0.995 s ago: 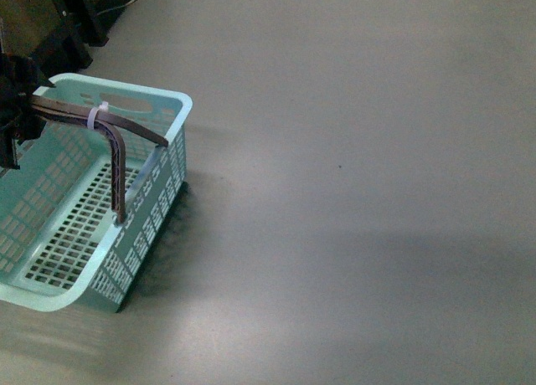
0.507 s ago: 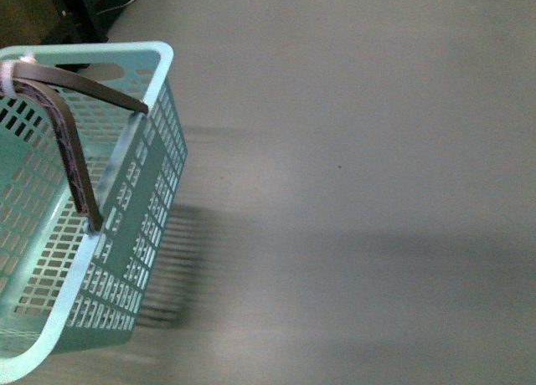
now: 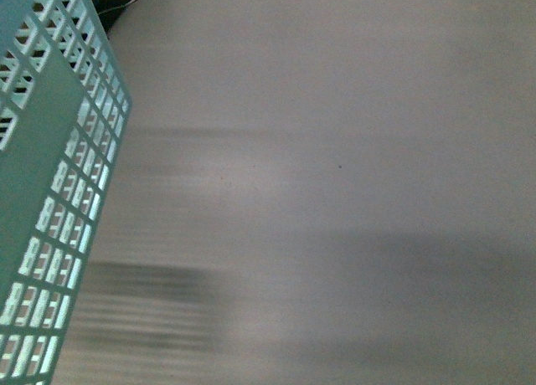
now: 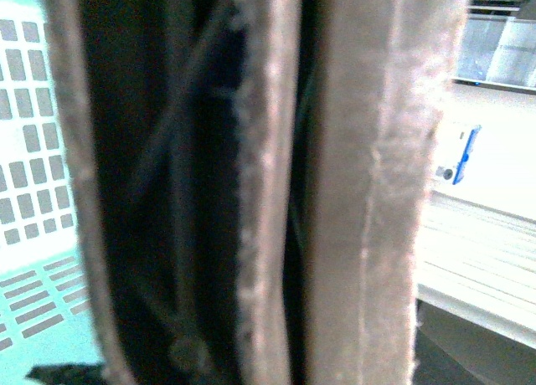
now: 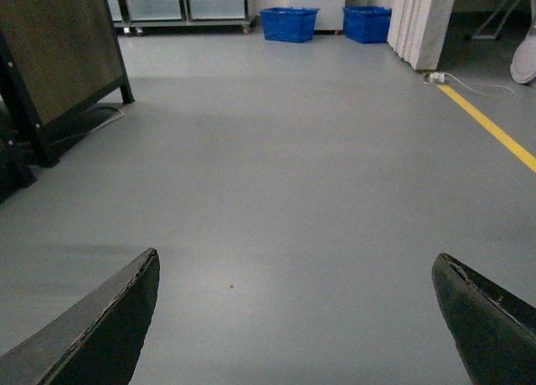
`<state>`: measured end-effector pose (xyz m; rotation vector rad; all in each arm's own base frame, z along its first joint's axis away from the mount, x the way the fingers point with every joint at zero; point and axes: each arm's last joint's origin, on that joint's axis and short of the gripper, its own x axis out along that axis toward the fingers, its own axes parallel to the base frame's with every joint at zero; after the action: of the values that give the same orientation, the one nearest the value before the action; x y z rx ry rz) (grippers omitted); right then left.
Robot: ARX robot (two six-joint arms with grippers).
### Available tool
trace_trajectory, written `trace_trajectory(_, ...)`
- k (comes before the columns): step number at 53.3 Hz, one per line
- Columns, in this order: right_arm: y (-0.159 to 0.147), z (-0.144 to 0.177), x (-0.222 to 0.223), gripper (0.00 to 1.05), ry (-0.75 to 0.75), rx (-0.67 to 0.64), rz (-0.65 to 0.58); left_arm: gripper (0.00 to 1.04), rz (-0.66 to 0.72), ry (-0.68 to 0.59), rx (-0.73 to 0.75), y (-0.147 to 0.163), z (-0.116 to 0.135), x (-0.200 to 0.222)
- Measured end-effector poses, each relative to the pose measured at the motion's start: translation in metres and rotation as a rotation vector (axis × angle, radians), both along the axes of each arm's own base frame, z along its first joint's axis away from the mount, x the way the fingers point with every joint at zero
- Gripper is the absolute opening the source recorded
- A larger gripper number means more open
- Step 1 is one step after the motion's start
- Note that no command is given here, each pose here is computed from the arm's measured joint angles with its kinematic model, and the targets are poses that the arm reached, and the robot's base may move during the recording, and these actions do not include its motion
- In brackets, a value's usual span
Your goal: Pick mango and avocado into basket
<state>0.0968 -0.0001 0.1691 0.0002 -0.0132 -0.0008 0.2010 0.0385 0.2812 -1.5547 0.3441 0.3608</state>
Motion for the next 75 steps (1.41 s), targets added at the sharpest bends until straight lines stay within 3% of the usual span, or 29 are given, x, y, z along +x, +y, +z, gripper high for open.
trace_trajectory(18,0.000,0.000,0.000,0.96,0.000,0.000,0.000,0.27,0.009,-0.071,0.015,-0.006,0.036,-0.036)
trace_trajectory(55,0.000,0.000,0.000,0.96,0.000,0.000,0.000,0.26,0.009,-0.072,0.015,-0.006,0.036,-0.036)
trace_trajectory(58,0.000,0.000,0.000,0.96,0.000,0.000,0.000,0.24,0.003,-0.072,0.013,-0.006,0.036,-0.036)
trace_trajectory(61,0.000,0.000,0.000,0.96,0.000,0.000,0.000,0.14,0.001,-0.073,0.016,-0.006,0.037,-0.036)
trace_trajectory(75,0.000,0.000,0.000,0.96,0.000,0.000,0.000,0.14,0.009,-0.069,0.015,-0.006,0.036,-0.036)
